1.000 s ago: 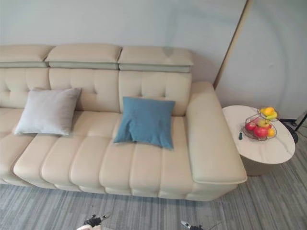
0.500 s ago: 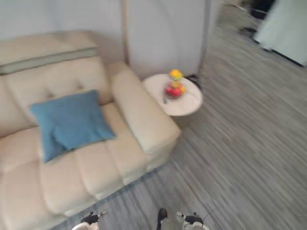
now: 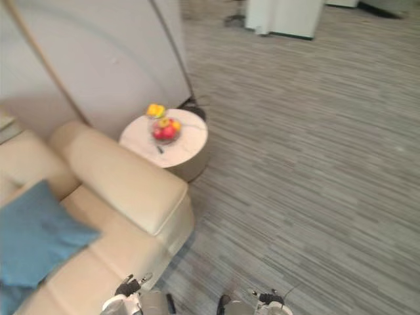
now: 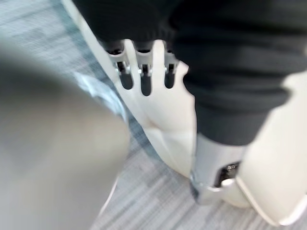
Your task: Pick up cushions and gather them together orderly.
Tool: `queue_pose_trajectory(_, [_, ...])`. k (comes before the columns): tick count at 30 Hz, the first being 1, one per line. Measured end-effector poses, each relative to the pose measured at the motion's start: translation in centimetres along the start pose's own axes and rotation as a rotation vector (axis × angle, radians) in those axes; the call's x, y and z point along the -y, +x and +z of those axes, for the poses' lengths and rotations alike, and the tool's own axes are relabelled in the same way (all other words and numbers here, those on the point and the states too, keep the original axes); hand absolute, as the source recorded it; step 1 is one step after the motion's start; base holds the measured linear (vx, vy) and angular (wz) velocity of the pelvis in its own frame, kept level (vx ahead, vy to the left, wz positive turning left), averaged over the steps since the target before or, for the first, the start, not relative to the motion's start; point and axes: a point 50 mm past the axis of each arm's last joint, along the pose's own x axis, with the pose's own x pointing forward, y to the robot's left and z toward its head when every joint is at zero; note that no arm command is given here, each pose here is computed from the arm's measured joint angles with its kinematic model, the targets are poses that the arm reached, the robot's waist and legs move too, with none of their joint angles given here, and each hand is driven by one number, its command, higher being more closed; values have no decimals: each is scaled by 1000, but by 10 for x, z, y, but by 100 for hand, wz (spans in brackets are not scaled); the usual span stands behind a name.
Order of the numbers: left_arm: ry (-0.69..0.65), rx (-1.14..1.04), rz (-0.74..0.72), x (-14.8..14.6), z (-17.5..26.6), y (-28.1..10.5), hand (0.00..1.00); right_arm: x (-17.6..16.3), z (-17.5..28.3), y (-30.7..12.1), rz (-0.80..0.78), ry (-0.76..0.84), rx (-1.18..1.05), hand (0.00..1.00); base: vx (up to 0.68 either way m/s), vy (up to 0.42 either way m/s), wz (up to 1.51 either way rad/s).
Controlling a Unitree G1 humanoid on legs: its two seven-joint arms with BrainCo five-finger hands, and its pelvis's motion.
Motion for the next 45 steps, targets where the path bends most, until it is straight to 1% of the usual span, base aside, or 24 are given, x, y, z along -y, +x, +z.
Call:
queue_pose_trajectory(2, [-14,-5,7,0,-2,0,0,2,-2,0,-9,-1,-1,0,337,228,-199])
queue_pose_trajectory(4, [9,-12,43,-16,-4,-2,0,-1,-20,-4,0,-8,-42,0,456,313,-225])
queue_pose_trajectory(5, [13,-11,52,-19,-4,-2,0,-2,-23,-5,4,-10,-51,0,402,277,-167])
queue_pose_trajectory(9, [41,-45,67,-20,-11,-2,0,-1,-21,-4,6,-4,-45,0,290,183,-140])
queue_pose_trajectory(13, [168,-67,29,-13,-8,1,0,-13,-8,-1,32,5,-29,0,164,-14,-147])
queue_pose_trajectory(16, [188,-86,0,-2,-13,1,0,7,-3,3,-23,3,-30,0,201,-143,-134])
queue_pose_trajectory(18, [206,-75,-30,9,-10,2,0,27,-11,3,-80,13,-73,0,123,-81,-76])
queue_pose_trajectory(20, [234,-54,-34,11,-3,4,0,35,-17,2,-105,54,-91,0,93,-93,-60])
queue_pose_trajectory(22, [227,-42,-37,13,1,5,0,36,-21,1,-115,65,-97,0,98,-72,-67])
queue_pose_trajectory(25, [224,-21,-47,15,3,3,0,33,-14,1,-111,69,-74,0,96,84,-117])
queue_pose_trajectory(30, [261,-5,-61,17,1,1,0,29,-15,1,-104,76,-72,0,165,166,-125])
queue_pose_trajectory(34, [337,-3,-59,15,3,3,0,22,-21,0,-86,75,-92,0,368,195,-79])
queue_pose_trajectory(37, [340,-22,-51,11,-2,2,0,22,-13,0,-72,64,-60,0,313,144,-103])
queue_pose_trajectory(39, [390,-43,-49,7,-5,2,0,18,-3,2,-60,60,-30,0,351,109,-55])
queue_pose_trajectory(42, [444,-47,-57,8,-2,4,0,14,-3,2,-51,58,-34,0,325,-13,-10])
queue_pose_trajectory(45, [467,-50,-58,7,-1,4,0,11,2,3,-41,58,-18,0,387,-196,17])
